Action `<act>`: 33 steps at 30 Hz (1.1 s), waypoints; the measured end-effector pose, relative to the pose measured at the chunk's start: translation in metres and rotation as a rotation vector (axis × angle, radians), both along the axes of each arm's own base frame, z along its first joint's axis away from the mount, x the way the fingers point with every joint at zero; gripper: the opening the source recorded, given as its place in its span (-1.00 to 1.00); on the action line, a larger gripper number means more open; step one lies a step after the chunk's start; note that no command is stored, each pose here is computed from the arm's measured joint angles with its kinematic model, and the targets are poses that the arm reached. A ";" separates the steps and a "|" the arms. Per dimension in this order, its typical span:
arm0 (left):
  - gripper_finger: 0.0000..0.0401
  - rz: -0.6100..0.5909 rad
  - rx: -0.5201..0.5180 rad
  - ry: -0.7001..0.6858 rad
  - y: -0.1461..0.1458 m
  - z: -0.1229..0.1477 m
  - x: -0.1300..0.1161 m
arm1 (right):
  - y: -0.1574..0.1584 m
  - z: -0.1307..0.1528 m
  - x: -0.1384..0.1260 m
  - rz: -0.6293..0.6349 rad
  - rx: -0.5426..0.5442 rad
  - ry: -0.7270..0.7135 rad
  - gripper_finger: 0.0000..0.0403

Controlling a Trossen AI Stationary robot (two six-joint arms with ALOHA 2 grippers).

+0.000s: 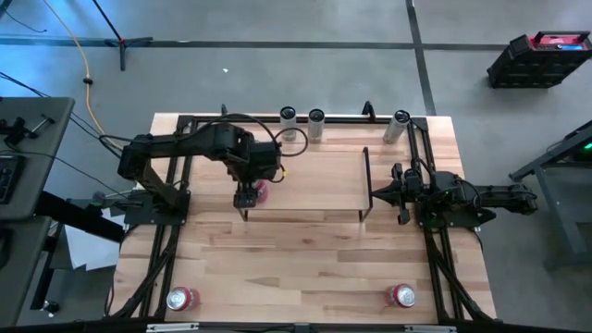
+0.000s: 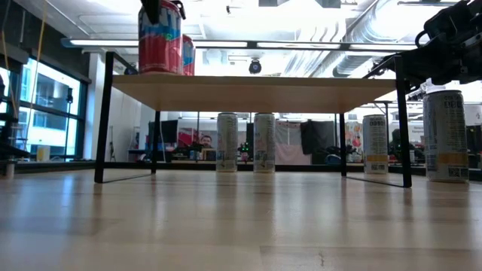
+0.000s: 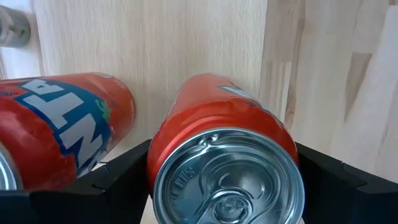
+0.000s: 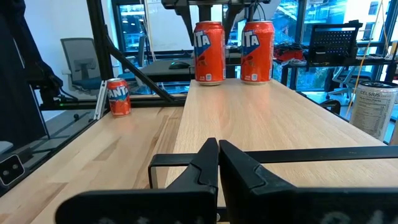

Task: Place canned beverage on shelf
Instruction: Put the red soda can on the shelf aligned with the other red soda can

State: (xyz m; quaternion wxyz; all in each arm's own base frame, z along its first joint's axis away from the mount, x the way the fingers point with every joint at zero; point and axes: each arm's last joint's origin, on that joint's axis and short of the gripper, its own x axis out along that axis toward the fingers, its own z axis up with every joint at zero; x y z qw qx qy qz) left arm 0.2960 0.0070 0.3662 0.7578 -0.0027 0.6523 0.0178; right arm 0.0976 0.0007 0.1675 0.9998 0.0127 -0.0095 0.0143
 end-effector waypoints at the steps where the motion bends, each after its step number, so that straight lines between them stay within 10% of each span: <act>1: 0.54 0.001 -0.002 0.001 0.000 0.000 0.000 | 0.000 0.000 0.000 0.000 0.000 0.000 -1.00; 33: 0.75 0.067 0.013 -0.110 0.002 0.029 -0.030 | 0.000 0.000 0.000 0.000 0.000 0.000 -1.00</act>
